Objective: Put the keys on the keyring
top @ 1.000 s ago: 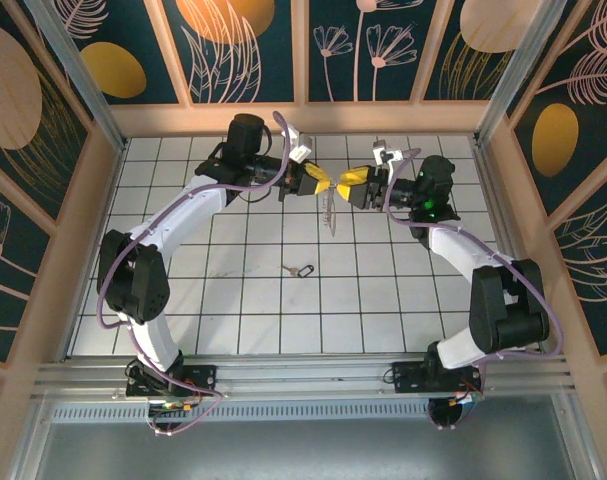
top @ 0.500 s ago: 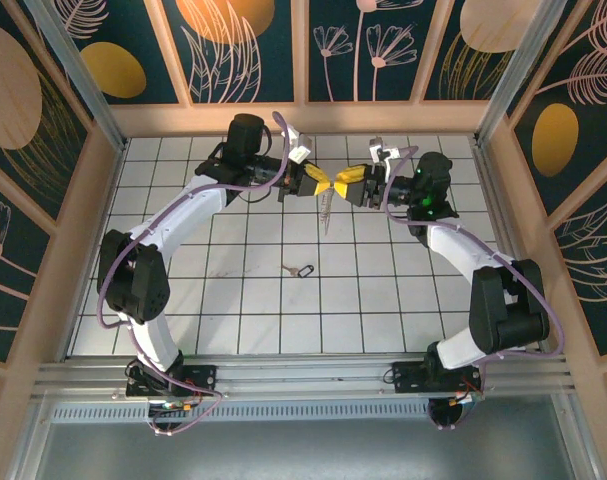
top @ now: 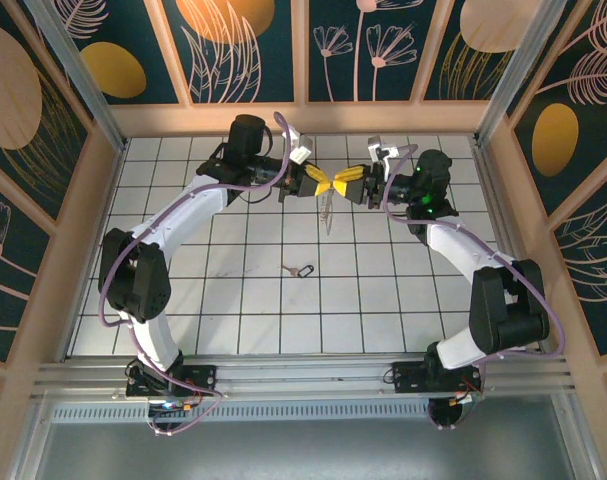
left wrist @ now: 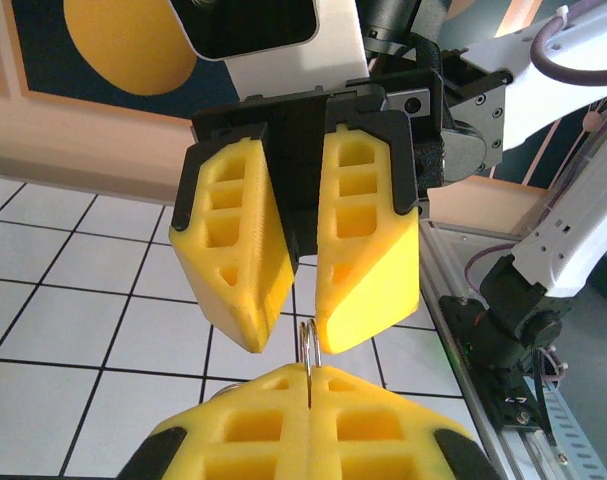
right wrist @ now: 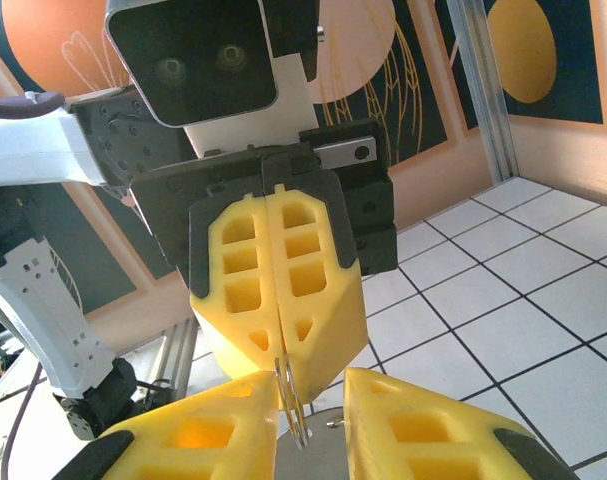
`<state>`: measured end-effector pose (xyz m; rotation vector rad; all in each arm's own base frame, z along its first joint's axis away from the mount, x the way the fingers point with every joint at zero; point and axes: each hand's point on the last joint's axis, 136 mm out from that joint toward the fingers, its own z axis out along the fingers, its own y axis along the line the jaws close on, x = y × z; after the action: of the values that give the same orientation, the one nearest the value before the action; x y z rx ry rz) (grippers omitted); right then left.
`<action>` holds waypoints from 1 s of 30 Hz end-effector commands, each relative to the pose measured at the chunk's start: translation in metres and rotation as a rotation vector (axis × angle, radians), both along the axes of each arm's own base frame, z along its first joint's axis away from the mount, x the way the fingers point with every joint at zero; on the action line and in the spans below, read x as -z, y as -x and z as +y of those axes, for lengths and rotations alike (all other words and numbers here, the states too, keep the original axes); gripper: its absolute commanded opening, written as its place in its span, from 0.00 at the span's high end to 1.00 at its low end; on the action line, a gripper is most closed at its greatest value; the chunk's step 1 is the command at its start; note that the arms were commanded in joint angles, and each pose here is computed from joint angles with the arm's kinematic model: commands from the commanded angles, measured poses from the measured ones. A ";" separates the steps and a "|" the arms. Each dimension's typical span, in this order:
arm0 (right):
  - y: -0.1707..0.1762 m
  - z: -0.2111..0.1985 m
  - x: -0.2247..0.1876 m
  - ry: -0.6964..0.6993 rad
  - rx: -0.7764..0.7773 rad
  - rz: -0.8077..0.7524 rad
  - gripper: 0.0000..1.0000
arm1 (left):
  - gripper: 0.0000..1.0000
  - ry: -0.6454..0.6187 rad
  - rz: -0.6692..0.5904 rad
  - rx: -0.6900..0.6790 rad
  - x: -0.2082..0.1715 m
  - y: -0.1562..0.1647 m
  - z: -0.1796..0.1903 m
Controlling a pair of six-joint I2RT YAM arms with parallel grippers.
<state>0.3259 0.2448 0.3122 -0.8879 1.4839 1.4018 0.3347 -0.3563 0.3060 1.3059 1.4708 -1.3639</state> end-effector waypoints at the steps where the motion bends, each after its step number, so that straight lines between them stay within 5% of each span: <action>1: 0.005 0.003 -0.006 0.002 -0.031 -0.045 0.76 | 1.00 0.015 0.001 0.035 -0.004 0.006 -0.004; 9: 0.007 0.003 0.000 0.012 -0.039 -0.035 1.00 | 1.00 0.020 -0.003 0.032 -0.007 0.005 -0.004; 16: 0.001 -0.002 0.002 0.008 0.008 -0.036 1.00 | 1.00 0.030 -0.026 -0.019 -0.012 -0.003 -0.004; 24: -0.010 -0.023 -0.016 -0.070 0.116 -0.060 1.00 | 0.75 0.116 -0.073 -0.285 -0.032 -0.033 0.005; 30: -0.006 -0.029 -0.037 -0.146 0.168 -0.125 1.00 | 0.72 0.204 -0.034 -0.513 -0.056 -0.054 0.024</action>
<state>0.3444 0.2218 0.3112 -0.7213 1.4726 1.3440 0.3751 -0.3460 0.3247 0.9274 1.5395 -1.1576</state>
